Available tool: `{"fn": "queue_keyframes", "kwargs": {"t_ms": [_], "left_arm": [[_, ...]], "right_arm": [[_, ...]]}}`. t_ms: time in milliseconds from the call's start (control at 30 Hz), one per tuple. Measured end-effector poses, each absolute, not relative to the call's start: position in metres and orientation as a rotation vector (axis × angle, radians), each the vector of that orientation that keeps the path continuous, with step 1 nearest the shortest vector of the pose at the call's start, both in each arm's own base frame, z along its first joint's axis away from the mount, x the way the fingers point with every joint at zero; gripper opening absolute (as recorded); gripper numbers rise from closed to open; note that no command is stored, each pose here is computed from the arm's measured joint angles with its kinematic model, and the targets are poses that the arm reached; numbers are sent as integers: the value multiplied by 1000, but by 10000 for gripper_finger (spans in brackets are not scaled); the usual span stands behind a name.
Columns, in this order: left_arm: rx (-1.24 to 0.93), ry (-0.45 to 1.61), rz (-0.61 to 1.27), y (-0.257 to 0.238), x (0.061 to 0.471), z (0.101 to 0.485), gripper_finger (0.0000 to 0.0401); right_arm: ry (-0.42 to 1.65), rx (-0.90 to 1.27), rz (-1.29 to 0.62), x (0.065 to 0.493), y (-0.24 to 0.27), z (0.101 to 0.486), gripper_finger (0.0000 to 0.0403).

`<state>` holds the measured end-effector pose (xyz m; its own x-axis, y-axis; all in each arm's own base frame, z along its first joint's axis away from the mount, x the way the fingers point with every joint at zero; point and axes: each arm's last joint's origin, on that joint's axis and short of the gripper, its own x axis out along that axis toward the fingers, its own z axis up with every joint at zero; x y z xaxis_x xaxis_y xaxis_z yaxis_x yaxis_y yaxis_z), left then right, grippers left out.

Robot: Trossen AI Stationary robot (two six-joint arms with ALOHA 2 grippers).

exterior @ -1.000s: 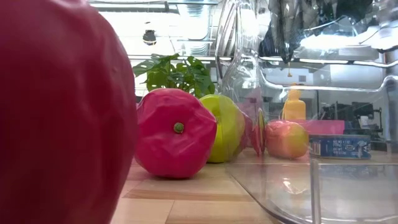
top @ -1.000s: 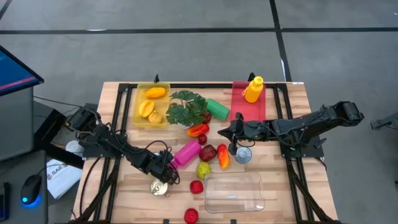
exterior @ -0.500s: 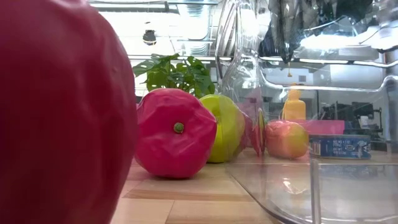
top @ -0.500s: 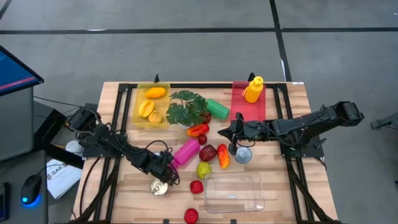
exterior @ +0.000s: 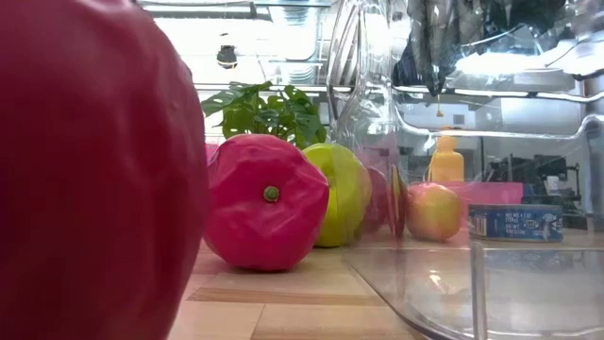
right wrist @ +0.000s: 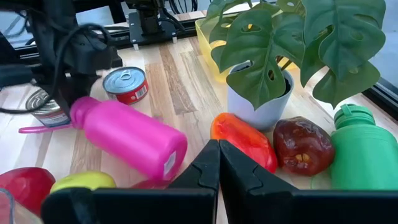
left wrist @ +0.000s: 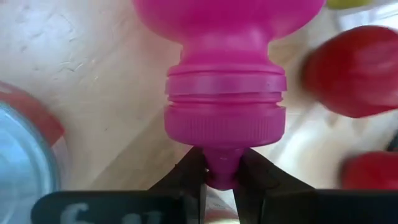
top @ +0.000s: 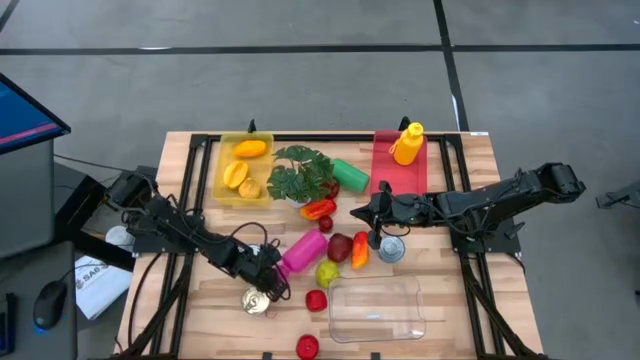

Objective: Pick & Place Food Item
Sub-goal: Put the pink water bottle into the pink bin

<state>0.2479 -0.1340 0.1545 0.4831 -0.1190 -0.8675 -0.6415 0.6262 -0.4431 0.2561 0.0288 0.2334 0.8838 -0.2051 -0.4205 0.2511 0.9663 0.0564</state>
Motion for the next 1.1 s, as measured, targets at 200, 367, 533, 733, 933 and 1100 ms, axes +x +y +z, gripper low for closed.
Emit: {"fn": "queue_keyframes", "kwargs": {"t_ms": [200, 367, 533, 733, 933, 1100], "left_arm": [[-922, 951, 299, -129, 239, 188, 40], [-981, 890, 230, -121, 229, 216, 38], [-1054, 848, 152, -110, 221, 239, 39], [-1092, 823, 85, -101, 214, 254, 38], [-1134, 815, 30, -92, 210, 264, 40], [-1108, 767, -5, -87, 207, 272, 38]], "right_arm": [[428, 110, -238, 256, 29, 233, 1], [423, 111, -238, 256, 29, 234, 1], [419, 112, -237, 256, 29, 234, 1], [416, 114, -235, 256, 29, 234, 1], [396, 119, -232, 257, 29, 236, 1], [396, 119, -232, 257, 29, 236, 1]]}}
